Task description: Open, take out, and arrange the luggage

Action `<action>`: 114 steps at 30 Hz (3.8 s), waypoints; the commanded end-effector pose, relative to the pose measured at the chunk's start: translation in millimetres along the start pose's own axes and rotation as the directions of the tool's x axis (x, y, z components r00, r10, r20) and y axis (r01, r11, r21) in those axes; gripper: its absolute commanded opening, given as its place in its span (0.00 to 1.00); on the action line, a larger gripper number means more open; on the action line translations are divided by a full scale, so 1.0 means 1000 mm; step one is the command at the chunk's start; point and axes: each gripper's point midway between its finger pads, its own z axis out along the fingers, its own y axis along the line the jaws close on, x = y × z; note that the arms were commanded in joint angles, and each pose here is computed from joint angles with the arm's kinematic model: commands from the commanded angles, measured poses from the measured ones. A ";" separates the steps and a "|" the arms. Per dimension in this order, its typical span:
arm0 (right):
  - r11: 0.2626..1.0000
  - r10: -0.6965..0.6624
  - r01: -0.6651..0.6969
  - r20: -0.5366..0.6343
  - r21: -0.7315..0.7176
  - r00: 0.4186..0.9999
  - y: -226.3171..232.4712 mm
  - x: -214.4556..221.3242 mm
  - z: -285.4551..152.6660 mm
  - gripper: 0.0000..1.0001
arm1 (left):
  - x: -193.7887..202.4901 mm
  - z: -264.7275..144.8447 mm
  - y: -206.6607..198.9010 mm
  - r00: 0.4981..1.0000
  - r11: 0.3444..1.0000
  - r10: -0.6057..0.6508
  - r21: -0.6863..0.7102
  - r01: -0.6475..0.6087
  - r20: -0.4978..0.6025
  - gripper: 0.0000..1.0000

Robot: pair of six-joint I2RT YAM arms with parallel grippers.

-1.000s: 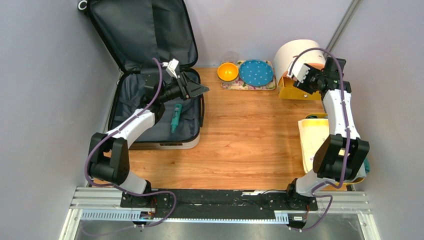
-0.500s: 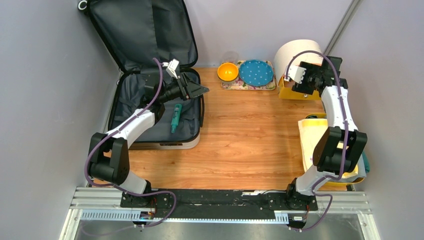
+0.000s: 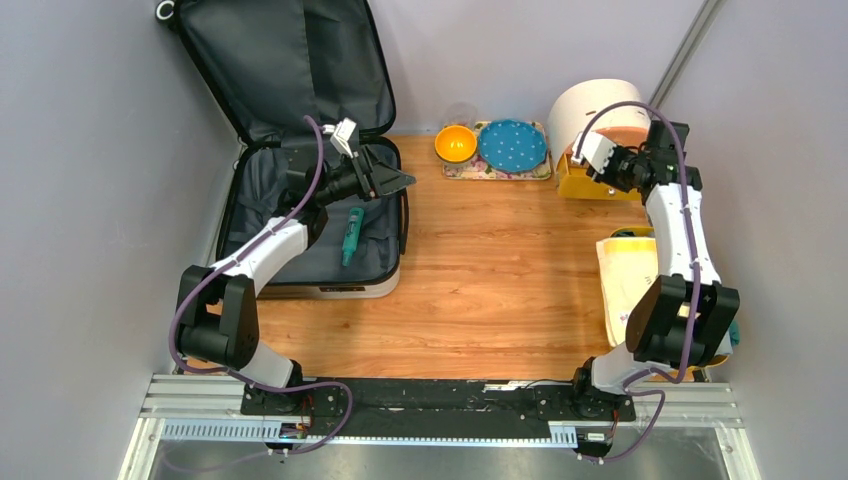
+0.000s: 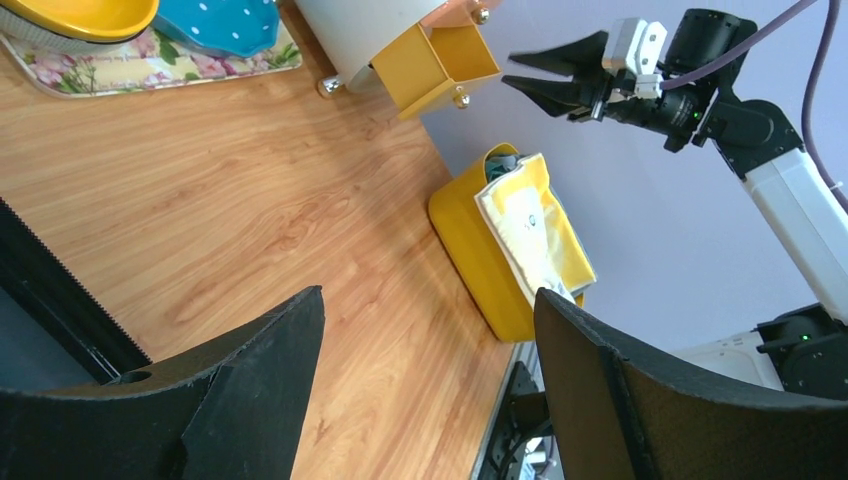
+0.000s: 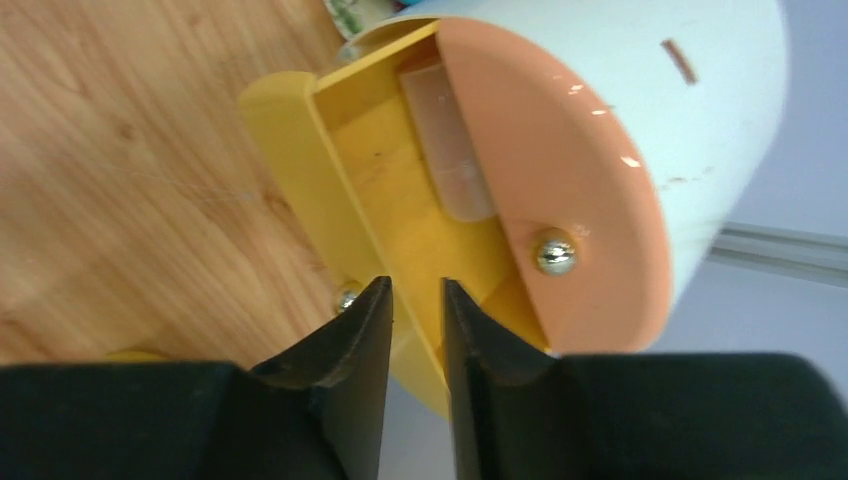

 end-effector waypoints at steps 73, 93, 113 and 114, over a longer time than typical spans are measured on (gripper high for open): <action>0.098 0.967 -0.990 0.224 0.100 0.119 -0.087 0.031 0.050 0.36 | 0.007 -0.018 0.018 0.998 0.997 0.055 -0.060 -0.056 -0.020 0.85; 0.058 0.974 -0.990 0.212 0.131 0.085 -0.051 0.031 -0.004 0.00 | 0.020 -0.051 0.056 0.995 0.978 0.053 -0.198 -0.069 -0.084 0.86; 0.067 0.974 -0.989 0.205 0.135 0.094 -0.044 0.030 -0.018 0.66 | 0.040 -0.123 0.120 0.701 0.832 0.392 -0.095 -0.546 -0.595 0.89; 0.072 0.974 -0.988 0.203 0.134 0.098 -0.043 0.030 -0.019 0.70 | 0.046 -0.129 0.118 0.674 0.836 0.383 -0.072 -0.543 -0.631 0.89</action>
